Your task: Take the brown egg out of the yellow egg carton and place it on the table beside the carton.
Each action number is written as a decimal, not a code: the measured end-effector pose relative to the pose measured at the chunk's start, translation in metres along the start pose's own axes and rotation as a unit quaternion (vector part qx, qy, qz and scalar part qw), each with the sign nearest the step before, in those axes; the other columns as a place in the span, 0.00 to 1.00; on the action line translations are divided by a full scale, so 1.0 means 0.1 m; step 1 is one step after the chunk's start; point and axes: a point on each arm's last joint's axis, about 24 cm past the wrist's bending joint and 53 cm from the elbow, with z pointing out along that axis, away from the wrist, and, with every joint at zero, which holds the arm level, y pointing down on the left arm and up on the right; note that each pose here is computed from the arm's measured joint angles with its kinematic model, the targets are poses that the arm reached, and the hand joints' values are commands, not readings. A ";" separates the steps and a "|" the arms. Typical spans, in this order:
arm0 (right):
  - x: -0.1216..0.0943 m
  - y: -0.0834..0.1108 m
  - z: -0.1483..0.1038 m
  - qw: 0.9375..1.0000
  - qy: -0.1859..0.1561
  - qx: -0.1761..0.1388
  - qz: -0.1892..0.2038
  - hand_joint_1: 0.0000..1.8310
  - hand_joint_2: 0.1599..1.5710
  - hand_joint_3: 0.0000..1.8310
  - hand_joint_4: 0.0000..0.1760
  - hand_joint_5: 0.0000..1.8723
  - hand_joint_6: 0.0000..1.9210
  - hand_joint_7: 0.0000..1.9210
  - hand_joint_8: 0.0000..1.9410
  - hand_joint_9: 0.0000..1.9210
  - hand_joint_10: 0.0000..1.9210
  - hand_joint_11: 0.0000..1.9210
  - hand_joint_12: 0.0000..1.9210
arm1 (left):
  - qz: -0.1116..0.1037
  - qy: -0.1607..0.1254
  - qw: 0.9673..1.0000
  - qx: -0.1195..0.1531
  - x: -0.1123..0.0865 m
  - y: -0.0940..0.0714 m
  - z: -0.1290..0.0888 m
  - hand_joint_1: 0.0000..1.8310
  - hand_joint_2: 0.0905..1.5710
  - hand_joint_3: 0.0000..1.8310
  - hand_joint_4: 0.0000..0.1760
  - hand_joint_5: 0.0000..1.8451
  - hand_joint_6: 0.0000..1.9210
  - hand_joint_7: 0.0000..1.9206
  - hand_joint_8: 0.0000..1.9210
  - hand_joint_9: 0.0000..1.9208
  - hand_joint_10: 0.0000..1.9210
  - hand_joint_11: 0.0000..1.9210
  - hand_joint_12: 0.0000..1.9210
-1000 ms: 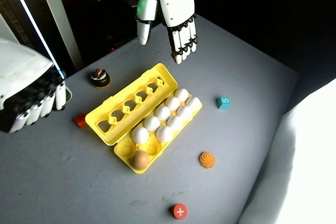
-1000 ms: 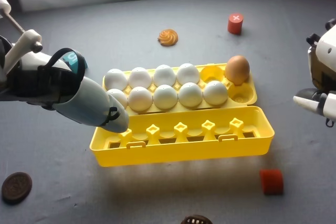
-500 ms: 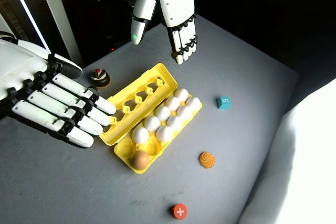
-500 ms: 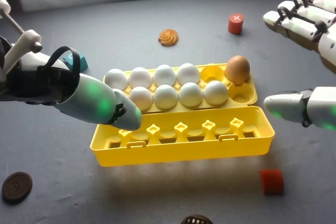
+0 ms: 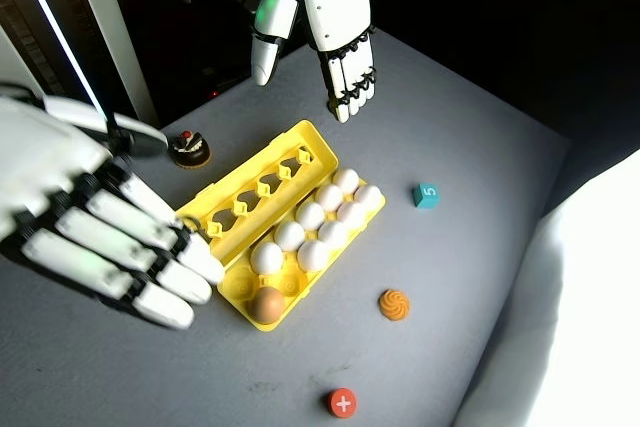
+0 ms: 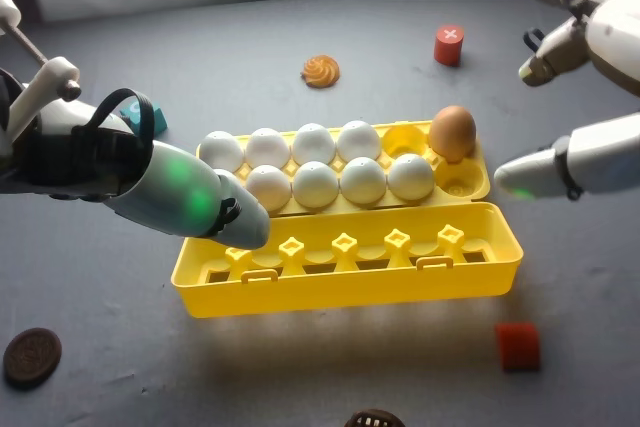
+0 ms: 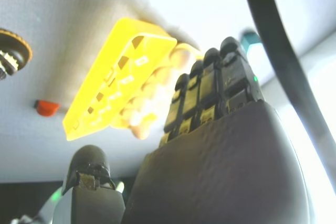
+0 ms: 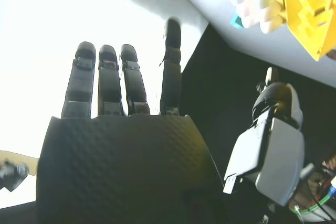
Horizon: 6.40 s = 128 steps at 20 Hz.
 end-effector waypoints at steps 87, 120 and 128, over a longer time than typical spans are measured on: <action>0.79 -0.42 0.99 0.993 0.033 -0.004 -0.112 0.60 0.59 0.00 0.87 0.68 0.25 0.10 0.00 0.00 0.00 0.00 0.00 | -0.004 0.002 1.000 -0.002 0.00 0.01 0.01 0.00 0.64 0.00 0.00 0.00 0.00 0.00 0.00 0.00 0.00 0.00 0.00; 0.25 -0.34 0.43 0.993 0.003 -0.012 -0.117 0.44 0.43 0.00 0.52 0.51 0.00 0.15 0.00 0.00 0.00 0.00 0.00 | -0.005 0.002 1.000 -0.001 0.00 0.00 0.01 0.00 0.64 0.00 0.00 0.00 0.00 0.00 0.00 0.00 0.00 0.00 0.00; 0.27 -0.24 -0.15 0.993 0.040 -0.006 -0.113 0.36 0.83 0.03 0.00 0.73 1.00 0.79 1.00 0.83 1.00 0.93 1.00 | -0.006 0.001 1.000 0.001 -0.01 0.00 0.00 0.00 0.66 0.01 0.00 0.00 0.00 0.00 0.00 0.00 0.00 0.00 0.00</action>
